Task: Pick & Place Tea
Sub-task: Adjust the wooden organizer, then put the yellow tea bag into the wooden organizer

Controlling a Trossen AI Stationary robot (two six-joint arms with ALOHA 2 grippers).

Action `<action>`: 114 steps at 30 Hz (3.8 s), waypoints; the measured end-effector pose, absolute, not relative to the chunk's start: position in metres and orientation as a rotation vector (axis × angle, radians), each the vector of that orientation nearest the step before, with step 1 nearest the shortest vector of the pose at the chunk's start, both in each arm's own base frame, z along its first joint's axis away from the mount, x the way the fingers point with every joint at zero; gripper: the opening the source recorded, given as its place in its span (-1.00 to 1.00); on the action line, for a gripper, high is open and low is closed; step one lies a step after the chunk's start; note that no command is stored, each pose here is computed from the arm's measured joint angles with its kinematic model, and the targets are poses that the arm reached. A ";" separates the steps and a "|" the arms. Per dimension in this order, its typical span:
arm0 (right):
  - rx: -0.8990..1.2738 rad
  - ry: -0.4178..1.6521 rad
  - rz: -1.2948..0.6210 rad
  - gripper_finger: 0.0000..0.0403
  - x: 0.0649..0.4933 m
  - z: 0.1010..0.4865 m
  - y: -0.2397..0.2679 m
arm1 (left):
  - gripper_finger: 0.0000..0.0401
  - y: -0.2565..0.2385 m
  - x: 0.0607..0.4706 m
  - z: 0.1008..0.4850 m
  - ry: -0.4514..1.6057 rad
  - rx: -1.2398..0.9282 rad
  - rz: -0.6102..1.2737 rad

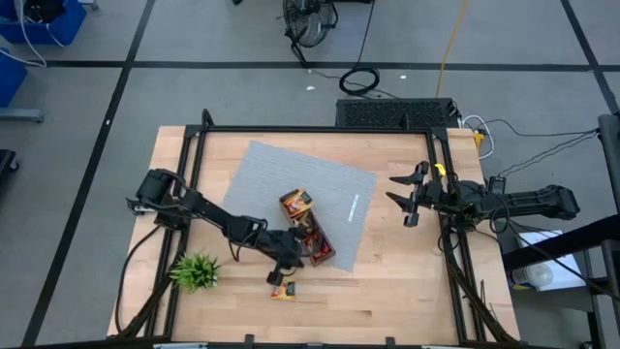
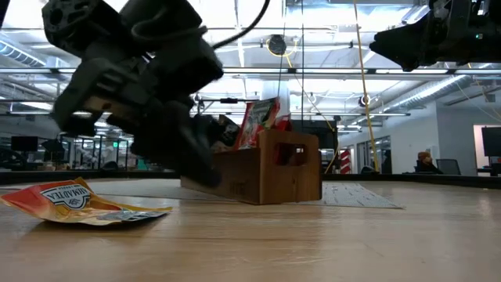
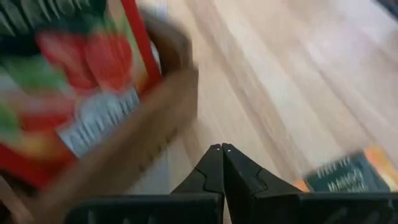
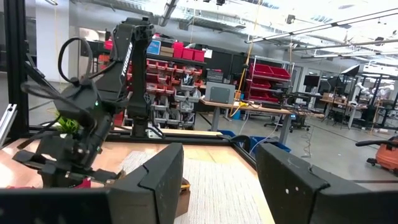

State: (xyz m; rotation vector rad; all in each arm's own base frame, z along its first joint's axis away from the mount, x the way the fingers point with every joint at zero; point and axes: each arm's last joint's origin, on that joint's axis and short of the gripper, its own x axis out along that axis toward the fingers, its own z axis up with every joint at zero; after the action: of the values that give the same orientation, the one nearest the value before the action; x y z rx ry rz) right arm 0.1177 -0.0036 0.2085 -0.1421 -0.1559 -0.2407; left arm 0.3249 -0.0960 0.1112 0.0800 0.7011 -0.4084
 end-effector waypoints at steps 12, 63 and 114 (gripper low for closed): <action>-0.142 -0.156 -0.240 -0.08 0.118 0.209 -0.004 | -0.98 -0.081 0.341 0.131 0.466 0.199 -0.190; -0.143 -0.148 -0.240 -0.08 0.118 0.208 -0.004 | -1.00 -0.114 0.348 0.093 0.531 0.410 -0.252; -0.146 -0.132 -0.238 -0.08 0.120 0.206 -0.003 | 0.44 -0.149 0.288 0.219 1.034 0.328 -0.180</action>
State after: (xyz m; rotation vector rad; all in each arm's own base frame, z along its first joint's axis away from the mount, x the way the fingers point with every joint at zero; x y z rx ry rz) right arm 0.1201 -0.0035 0.2060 -0.1458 -0.1319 -0.2383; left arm 0.2878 -0.1493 0.2191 0.3283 1.0344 -0.1795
